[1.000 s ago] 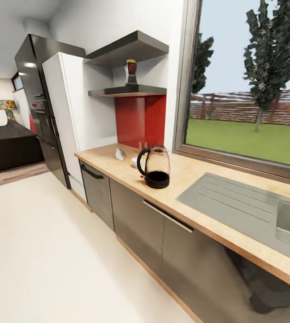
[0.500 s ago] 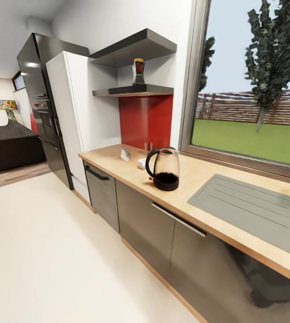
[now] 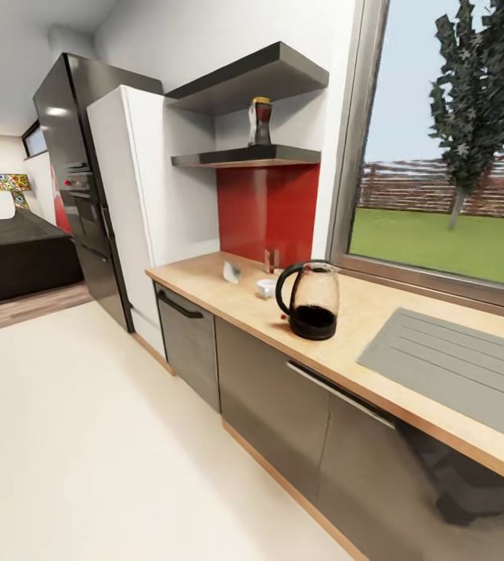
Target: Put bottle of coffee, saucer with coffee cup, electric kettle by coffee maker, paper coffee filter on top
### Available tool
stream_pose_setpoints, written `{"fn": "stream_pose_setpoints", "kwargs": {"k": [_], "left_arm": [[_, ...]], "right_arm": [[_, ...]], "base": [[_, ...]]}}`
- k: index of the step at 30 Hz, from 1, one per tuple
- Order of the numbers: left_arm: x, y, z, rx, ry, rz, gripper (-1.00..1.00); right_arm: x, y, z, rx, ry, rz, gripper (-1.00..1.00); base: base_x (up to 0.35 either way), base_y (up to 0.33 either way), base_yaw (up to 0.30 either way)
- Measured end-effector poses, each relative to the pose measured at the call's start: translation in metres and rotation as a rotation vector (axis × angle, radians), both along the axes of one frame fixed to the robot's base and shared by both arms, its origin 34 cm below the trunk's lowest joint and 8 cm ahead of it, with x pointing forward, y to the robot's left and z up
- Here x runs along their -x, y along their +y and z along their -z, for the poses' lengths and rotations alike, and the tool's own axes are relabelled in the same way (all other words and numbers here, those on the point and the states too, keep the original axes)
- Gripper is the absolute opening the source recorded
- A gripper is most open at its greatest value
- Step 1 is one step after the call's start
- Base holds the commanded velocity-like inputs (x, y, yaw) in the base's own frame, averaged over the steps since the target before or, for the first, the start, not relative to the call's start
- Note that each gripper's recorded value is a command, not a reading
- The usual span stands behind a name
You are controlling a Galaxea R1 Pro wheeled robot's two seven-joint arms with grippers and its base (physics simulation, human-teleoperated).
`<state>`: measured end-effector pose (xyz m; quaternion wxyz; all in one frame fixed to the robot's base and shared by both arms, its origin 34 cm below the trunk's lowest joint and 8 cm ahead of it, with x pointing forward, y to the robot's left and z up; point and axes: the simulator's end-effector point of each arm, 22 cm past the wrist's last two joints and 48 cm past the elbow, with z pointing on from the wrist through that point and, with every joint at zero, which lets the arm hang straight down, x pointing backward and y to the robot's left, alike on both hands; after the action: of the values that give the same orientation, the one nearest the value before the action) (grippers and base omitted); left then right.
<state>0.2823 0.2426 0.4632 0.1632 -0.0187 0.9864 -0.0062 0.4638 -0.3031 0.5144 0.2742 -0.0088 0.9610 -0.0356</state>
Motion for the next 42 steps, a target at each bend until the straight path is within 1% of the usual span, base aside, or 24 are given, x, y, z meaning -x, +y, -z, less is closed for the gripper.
{"fn": "stream_pose_setpoints", "kwargs": {"k": [22,27,42], "left_arm": [[0.0003,0.0001,0.0001,0.0,0.001,0.0,1.0],[0.0005,0.0,0.0003,0.0,0.002,0.001,1.0],[0.0008,0.0001,0.0005,-0.001,0.003,0.001,1.0]], "right_arm": [[0.0009,0.0003,0.0004,-0.001,0.001,-0.001,1.0],[0.0008,0.0002,0.0005,-0.001,0.001,-0.001,1.0],[0.0018,0.0003,0.0011,-0.001,0.003,-0.001,1.0]], "base": [[0.242,0.213,-0.01],[0.128,0.108,-0.189],[0.007,0.006,-0.248]]}}
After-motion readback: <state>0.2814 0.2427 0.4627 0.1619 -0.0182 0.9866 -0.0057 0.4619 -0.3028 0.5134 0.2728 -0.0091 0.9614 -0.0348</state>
